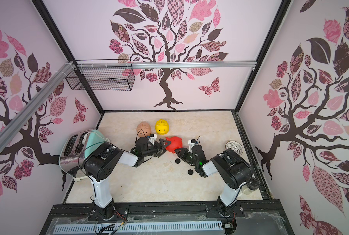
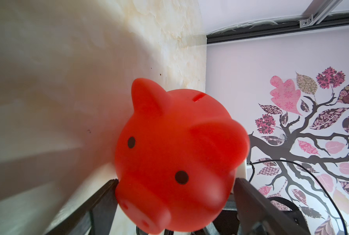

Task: Open piggy banks
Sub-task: Adjust the piggy bank at the center of the board.

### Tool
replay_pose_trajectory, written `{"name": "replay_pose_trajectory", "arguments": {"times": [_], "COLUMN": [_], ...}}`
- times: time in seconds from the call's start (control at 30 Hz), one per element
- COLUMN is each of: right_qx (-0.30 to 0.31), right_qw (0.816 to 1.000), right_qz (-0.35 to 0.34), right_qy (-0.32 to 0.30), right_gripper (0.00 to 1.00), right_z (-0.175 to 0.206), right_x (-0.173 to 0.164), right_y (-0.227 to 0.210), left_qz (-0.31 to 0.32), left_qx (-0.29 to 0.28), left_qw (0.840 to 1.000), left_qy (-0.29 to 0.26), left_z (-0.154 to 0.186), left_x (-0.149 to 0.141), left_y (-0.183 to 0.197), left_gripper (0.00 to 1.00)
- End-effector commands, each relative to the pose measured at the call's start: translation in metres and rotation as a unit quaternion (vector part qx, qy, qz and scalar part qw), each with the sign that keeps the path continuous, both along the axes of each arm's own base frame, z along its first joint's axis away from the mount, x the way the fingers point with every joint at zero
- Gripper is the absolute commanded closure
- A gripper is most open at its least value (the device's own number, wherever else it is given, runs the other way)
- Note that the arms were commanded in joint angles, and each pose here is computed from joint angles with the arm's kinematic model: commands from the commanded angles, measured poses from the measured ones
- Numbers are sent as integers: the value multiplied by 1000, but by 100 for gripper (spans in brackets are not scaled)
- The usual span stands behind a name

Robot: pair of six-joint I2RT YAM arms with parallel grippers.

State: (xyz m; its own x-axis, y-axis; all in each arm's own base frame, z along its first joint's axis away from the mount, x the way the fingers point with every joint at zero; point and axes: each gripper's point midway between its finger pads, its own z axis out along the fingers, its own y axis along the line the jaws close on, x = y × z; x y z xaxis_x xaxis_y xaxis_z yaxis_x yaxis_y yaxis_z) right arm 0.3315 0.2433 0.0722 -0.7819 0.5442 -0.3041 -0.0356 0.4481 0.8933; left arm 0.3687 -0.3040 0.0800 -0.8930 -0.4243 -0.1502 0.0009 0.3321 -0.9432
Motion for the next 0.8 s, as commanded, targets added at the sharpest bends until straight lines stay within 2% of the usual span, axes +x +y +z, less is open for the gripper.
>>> {"name": "replay_pose_trajectory", "arguments": {"times": [0.0, 0.2, 0.33, 0.53, 0.67, 0.77], "right_qx": [-34, -28, -61, -110, -167, -166], "right_qw": [999, 999, 998, 992, 981, 982], "right_qz": [-8, -6, -13, -54, -76, -60], "right_qy": [39, 17, 5, -41, -60, -61], "right_gripper": [65, 64, 61, 37, 24, 11], "right_z": [-28, -16, -4, 27, 39, 42], "right_x": [-6, -11, -12, -11, 5, 19], "right_y": [-9, -12, -21, -44, -55, -47], "left_qz": [-12, -14, -15, -15, -15, -15], "left_qx": [25, 41, 42, 45, 45, 45], "left_qw": [999, 999, 999, 999, 999, 999], "left_qy": [-16, -9, -4, -2, -2, -1], "left_z": [2, -8, -12, -15, -16, -17], "left_x": [-2, -2, -1, -1, -1, -1], "left_y": [-1, 0, -1, -1, -1, -1], "left_gripper": [7, 7, 7, 7, 7, 7]}}
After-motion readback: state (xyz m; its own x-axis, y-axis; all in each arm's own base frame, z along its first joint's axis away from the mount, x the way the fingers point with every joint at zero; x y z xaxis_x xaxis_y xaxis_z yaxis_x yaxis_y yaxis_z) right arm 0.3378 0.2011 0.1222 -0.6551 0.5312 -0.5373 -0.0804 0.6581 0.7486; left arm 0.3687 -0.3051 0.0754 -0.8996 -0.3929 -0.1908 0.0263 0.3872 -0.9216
